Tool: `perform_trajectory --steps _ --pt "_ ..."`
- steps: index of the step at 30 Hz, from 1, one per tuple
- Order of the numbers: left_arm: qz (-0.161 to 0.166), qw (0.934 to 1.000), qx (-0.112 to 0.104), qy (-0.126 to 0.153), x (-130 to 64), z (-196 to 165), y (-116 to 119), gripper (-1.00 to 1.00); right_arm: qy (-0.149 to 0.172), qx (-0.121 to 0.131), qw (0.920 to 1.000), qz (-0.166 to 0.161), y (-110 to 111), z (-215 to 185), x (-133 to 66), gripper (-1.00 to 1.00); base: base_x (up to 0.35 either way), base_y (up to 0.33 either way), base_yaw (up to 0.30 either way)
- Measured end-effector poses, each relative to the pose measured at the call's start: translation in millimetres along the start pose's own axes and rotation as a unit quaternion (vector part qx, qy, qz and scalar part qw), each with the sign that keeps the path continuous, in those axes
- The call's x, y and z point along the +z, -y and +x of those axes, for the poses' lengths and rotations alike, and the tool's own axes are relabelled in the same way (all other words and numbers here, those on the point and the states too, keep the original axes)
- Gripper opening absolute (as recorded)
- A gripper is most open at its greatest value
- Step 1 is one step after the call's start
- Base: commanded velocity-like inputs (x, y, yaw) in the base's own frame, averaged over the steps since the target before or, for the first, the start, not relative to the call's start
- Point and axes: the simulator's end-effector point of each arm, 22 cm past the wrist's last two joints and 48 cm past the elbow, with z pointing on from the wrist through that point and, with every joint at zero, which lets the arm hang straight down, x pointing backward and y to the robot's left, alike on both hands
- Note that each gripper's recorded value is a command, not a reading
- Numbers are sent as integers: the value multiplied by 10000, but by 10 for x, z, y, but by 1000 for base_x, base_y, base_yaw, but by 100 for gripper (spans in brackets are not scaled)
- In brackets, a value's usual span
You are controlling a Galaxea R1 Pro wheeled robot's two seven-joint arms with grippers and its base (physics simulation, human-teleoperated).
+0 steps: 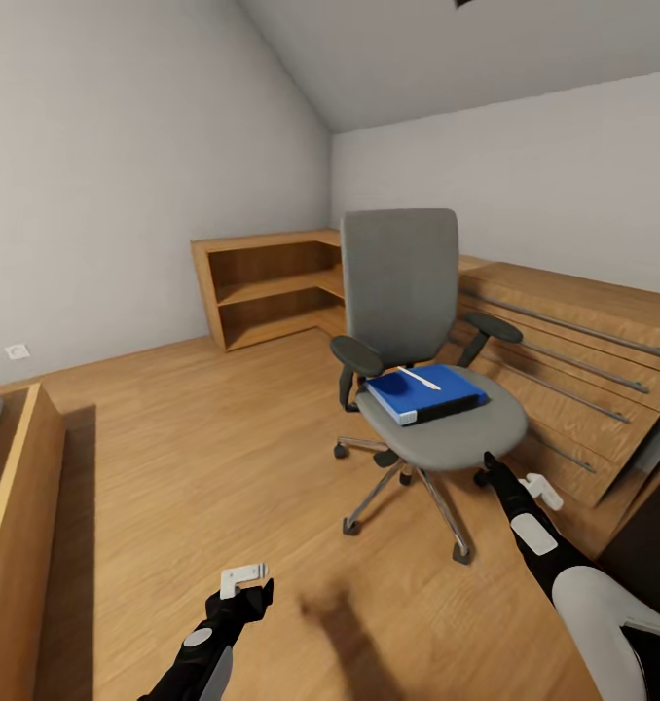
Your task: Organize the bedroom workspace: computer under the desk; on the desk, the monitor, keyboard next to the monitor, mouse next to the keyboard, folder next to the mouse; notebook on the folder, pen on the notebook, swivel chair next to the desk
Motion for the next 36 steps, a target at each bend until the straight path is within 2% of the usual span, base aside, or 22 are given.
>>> perform_trajectory --steps 13,36 --pt "-13 10000 -14 -8 3 5 -8 100 157 -51 9999 31 29 -51 -5 100 -18 -7 0" --pt "9 10000 -10 -74 6 69 -3 100 138 -55 9999 62 56 -28 -10 100 -262 -133 0"
